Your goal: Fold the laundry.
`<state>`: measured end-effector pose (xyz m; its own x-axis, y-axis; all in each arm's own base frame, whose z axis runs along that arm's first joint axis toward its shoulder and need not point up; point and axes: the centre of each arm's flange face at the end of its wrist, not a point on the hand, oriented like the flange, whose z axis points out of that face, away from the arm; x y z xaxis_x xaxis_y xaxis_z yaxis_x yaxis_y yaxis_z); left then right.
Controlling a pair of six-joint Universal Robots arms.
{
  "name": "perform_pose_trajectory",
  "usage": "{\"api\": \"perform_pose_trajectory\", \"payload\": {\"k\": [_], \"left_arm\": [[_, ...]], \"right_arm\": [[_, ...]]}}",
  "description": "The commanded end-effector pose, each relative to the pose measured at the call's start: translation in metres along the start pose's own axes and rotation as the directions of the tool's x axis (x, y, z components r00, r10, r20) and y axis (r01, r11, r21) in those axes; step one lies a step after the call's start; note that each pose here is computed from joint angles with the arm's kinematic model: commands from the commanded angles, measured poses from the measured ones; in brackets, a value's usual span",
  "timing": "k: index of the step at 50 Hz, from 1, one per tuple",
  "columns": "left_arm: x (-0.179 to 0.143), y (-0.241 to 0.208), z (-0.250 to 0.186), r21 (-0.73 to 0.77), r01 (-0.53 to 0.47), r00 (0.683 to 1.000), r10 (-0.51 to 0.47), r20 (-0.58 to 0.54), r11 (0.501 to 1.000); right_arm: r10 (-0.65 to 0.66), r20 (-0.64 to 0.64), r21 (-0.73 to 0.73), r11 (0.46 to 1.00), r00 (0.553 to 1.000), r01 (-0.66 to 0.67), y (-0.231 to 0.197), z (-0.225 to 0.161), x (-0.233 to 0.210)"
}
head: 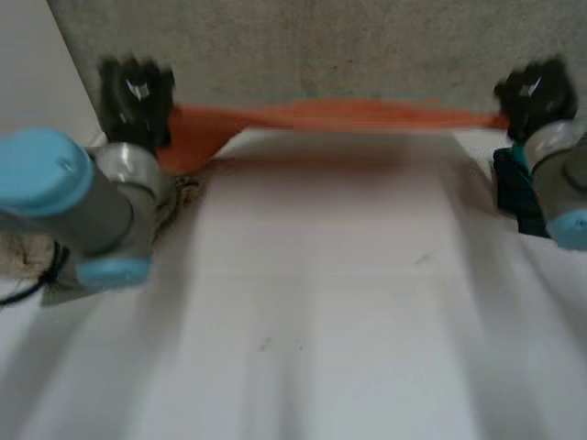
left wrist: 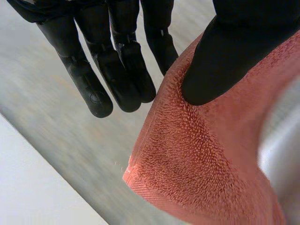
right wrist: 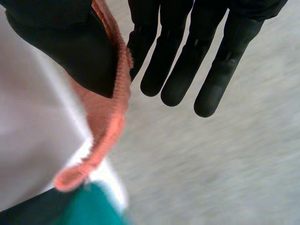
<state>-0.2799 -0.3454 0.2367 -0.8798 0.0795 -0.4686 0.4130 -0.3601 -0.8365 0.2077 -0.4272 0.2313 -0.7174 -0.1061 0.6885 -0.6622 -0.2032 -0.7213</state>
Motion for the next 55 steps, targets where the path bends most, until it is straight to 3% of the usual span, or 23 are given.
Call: {"api": "perform_pose_trajectory", "payload": {"k": [1,5,9,15,18,19,23,25,27,33,38,41,47,55], "left_arm": [[0.041,0.058,-0.039,-0.17,-0.055,0.989,0.031,-0.142,0.984],[0.045,0.075,-0.067,-0.265,-0.095,0.978,0.039,-0.207,0.96],[0.03,0.063,-0.113,-0.368,-0.159,0.952,0.044,-0.302,0.916],[0.014,0.04,-0.169,-0.439,-0.229,0.912,0.034,-0.408,0.869],[0.005,0.028,-0.205,-0.477,-0.278,0.877,0.019,-0.479,0.834],[0.002,0.026,-0.215,-0.491,-0.296,0.866,0.014,-0.499,0.82],[-0.011,0.018,-0.245,-0.529,-0.373,0.82,0.003,-0.572,0.762],[-0.015,0.014,-0.252,-0.523,-0.415,0.794,0.015,-0.607,0.744],[-0.015,0.011,-0.249,-0.503,-0.42,0.789,0.029,-0.614,0.756],[-0.005,0.0,-0.203,-0.395,-0.339,0.845,0.092,-0.526,0.854],[0.01,0.002,-0.158,-0.302,-0.269,0.896,0.122,-0.428,0.915],[0.022,0.007,-0.129,-0.242,-0.236,0.919,0.135,-0.371,0.941],[0.051,0.03,-0.086,-0.169,-0.272,0.921,0.206,-0.33,0.947],[0.076,0.052,-0.044,-0.118,-0.33,0.913,0.286,-0.29,0.936]], "right_arm": [[0.034,0.164,-0.181,0.983,0.986,-0.003,0.051,-0.015,-0.048],[0.046,0.261,-0.273,0.961,0.964,0.028,0.065,-0.04,-0.064],[0.077,0.342,-0.348,0.936,0.936,0.051,0.068,-0.07,-0.069],[0.043,0.44,-0.429,0.887,0.897,0.168,0.052,-0.127,-0.039],[-0.004,0.512,-0.48,0.828,0.859,0.29,0.06,-0.164,-0.016],[-0.046,0.558,-0.474,0.802,0.829,0.364,0.062,-0.18,-0.009],[-0.142,0.633,-0.433,0.749,0.761,0.501,0.064,-0.205,0.004],[-0.148,0.633,-0.435,0.744,0.76,0.507,0.064,-0.208,0.007],[-0.123,0.616,-0.459,0.747,0.778,0.482,0.066,-0.208,0.008],[-0.124,0.554,-0.462,0.776,0.823,0.428,0.063,-0.196,0.011],[-0.164,0.431,-0.419,0.835,0.887,0.357,0.07,-0.152,0.008],[-0.178,0.393,-0.384,0.86,0.902,0.336,0.069,-0.135,0.001],[-0.236,0.267,-0.289,0.905,0.934,0.312,0.076,-0.083,-0.007],[-0.291,0.181,-0.177,0.93,0.939,0.322,0.081,-0.036,-0.03]]}}
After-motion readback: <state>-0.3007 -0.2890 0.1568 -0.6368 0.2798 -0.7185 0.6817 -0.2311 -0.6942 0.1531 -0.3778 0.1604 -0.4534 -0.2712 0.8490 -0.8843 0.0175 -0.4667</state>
